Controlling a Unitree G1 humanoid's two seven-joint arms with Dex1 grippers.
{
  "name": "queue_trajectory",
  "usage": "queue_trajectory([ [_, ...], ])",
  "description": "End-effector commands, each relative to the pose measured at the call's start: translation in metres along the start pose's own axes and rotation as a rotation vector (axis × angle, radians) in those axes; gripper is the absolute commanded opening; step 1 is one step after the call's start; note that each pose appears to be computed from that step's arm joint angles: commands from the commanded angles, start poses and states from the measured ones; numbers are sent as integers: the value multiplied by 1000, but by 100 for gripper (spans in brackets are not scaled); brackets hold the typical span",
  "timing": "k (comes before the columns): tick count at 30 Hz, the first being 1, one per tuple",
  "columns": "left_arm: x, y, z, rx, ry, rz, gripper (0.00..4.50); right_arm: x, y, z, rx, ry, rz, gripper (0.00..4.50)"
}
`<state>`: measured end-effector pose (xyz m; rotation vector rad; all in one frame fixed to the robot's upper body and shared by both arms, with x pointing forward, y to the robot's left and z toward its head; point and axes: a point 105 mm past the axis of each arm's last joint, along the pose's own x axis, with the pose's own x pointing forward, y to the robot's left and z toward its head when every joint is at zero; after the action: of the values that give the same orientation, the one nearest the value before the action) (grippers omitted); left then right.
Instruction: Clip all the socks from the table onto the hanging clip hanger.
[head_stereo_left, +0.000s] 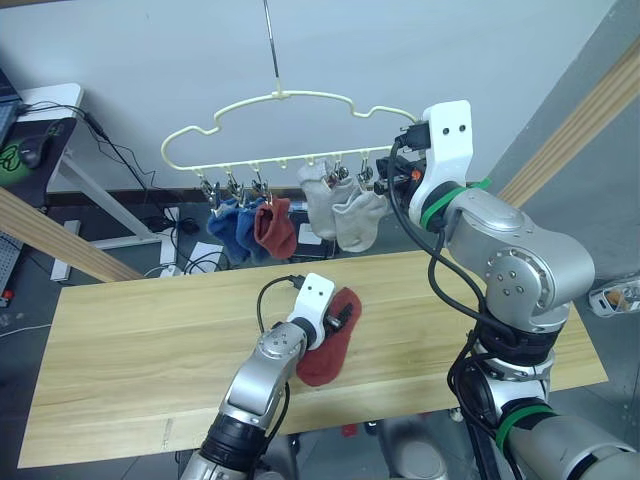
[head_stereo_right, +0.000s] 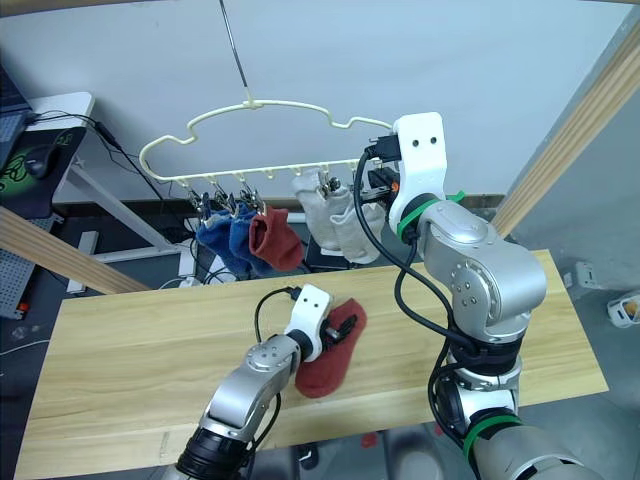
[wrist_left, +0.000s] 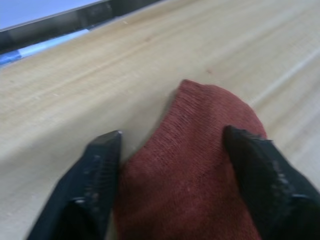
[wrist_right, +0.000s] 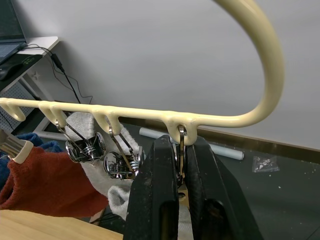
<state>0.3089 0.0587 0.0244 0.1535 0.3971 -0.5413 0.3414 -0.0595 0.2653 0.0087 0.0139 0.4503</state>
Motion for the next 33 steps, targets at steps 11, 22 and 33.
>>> queue_trajectory([
  [11, -9, -10, 2, -32, -72, -88, 2, -4, 9, 17, -22, -90, 31, 0],
  [22, -31, -21, 55, 54, -403, -230, 2, -4, 8, 20, -25, -103, 31, 0],
  [33, -42, -13, 114, -182, -580, -460, 2, -5, 8, 23, -2, -112, 47, 0],
])
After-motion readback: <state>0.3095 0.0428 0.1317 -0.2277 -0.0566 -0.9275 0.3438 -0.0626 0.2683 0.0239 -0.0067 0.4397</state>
